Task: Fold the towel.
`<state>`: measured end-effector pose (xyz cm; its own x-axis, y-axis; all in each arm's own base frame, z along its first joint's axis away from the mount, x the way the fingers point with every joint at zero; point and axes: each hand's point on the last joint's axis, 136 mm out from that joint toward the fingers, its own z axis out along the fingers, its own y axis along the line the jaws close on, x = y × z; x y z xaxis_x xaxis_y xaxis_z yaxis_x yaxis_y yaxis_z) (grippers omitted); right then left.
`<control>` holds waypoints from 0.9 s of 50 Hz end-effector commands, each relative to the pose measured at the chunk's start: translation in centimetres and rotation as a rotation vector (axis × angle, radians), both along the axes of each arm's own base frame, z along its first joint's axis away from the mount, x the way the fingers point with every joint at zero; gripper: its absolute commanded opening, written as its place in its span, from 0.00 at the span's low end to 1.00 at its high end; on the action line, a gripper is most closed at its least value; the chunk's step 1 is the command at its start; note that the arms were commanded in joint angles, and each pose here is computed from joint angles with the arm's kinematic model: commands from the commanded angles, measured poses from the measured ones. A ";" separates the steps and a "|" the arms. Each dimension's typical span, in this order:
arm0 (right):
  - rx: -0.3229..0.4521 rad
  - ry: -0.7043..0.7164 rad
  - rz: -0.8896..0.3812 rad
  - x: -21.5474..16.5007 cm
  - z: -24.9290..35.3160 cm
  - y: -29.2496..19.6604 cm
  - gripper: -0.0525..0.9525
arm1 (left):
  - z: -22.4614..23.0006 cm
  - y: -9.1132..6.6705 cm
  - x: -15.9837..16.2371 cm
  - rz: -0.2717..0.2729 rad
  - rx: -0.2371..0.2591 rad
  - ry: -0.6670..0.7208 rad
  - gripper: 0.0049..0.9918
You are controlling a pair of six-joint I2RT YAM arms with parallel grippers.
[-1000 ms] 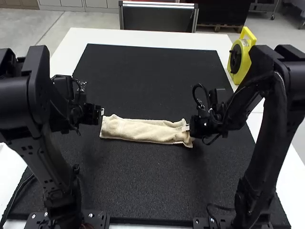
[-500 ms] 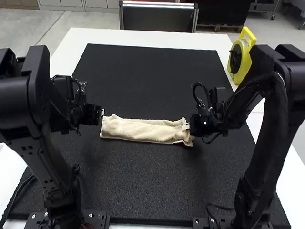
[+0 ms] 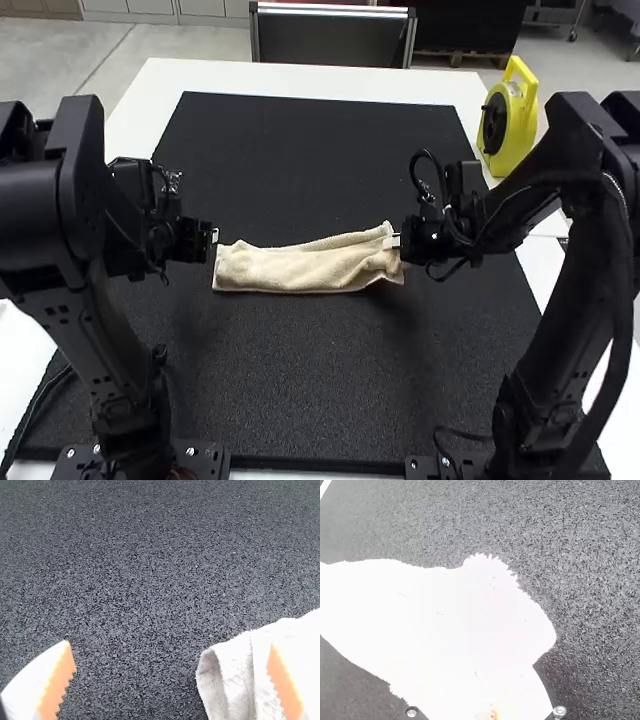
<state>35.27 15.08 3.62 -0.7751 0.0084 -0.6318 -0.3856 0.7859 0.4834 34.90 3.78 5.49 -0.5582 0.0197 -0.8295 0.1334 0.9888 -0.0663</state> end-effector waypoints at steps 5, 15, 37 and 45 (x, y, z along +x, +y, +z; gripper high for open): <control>0.042 -0.049 0.050 0.5 2.9 2.2 0.03 | 1.8 0.3 1.1 -0.001 0.012 -0.050 0.91; 0.074 -0.041 0.105 -0.2 3.7 4.8 0.03 | 1.9 0.3 1.1 -0.003 0.012 -0.052 0.91; 0.115 -0.054 0.202 -1.4 5.4 9.6 0.03 | 1.7 0.3 1.0 -0.001 0.008 -0.047 0.91; 0.127 -0.057 0.238 -1.6 5.7 11.2 0.03 | 1.6 0.3 0.9 0.001 0.006 -0.044 0.91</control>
<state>33.55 24.46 7.64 -0.7481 -0.0852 -0.6581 -0.5432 0.6483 0.5336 34.86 3.76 5.43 -0.5607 0.0186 -0.8278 0.1330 0.9888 -0.0679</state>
